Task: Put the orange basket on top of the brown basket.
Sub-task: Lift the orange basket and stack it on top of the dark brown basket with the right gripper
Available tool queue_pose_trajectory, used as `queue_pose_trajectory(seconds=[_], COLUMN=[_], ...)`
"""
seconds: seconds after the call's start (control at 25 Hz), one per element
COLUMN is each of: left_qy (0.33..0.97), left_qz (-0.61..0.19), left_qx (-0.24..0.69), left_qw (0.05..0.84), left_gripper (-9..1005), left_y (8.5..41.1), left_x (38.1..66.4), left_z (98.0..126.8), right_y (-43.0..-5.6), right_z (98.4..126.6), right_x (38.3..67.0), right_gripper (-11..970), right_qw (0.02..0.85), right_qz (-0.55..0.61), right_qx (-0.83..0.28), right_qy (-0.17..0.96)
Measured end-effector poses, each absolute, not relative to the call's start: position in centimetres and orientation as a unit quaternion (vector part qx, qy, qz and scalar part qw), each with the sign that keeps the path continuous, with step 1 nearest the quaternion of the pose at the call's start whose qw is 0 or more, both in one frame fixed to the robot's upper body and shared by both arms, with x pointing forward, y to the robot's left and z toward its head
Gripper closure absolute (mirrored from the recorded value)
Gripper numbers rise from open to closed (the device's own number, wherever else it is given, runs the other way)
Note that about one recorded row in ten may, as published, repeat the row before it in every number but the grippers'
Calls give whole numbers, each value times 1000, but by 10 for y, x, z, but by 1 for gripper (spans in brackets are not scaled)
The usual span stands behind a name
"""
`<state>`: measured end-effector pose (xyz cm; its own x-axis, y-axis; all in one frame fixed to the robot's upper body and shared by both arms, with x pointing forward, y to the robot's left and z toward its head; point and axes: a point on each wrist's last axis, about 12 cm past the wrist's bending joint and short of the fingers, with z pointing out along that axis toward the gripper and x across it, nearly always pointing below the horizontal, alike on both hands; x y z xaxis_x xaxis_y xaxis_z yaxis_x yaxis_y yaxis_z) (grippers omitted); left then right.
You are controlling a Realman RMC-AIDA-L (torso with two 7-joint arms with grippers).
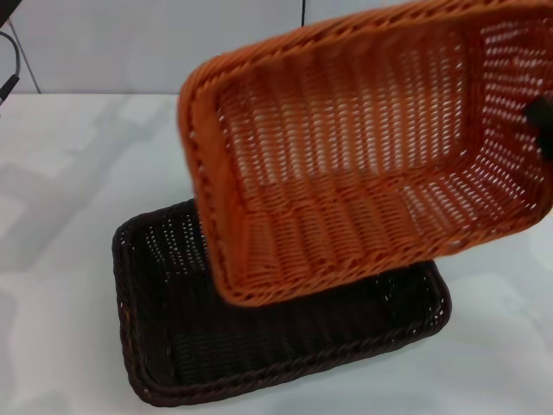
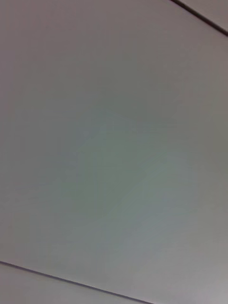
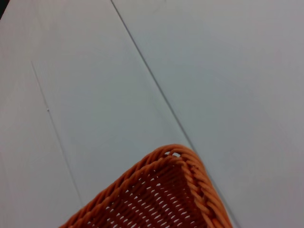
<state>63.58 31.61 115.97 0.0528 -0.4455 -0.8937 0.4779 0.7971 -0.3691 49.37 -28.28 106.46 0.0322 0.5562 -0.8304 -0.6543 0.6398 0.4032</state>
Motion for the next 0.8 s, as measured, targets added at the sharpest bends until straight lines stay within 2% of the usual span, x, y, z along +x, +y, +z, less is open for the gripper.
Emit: queue_pose_trajectory(seconds=[0.52, 0.8], left_qy=[626, 631], left_qz=[-314, -310], left_qx=[26, 29], left_qw=[713, 711], left_gripper=[136, 136], left_y=[315, 313], left_x=[637, 640], left_z=[1156, 1156], right_y=[-243, -238], right_z=[1044, 1035], right_x=[460, 445], right_gripper=[673, 660], right_qw=[685, 669], right_qz=[467, 470], right_qx=[-19, -17], right_qy=[559, 576])
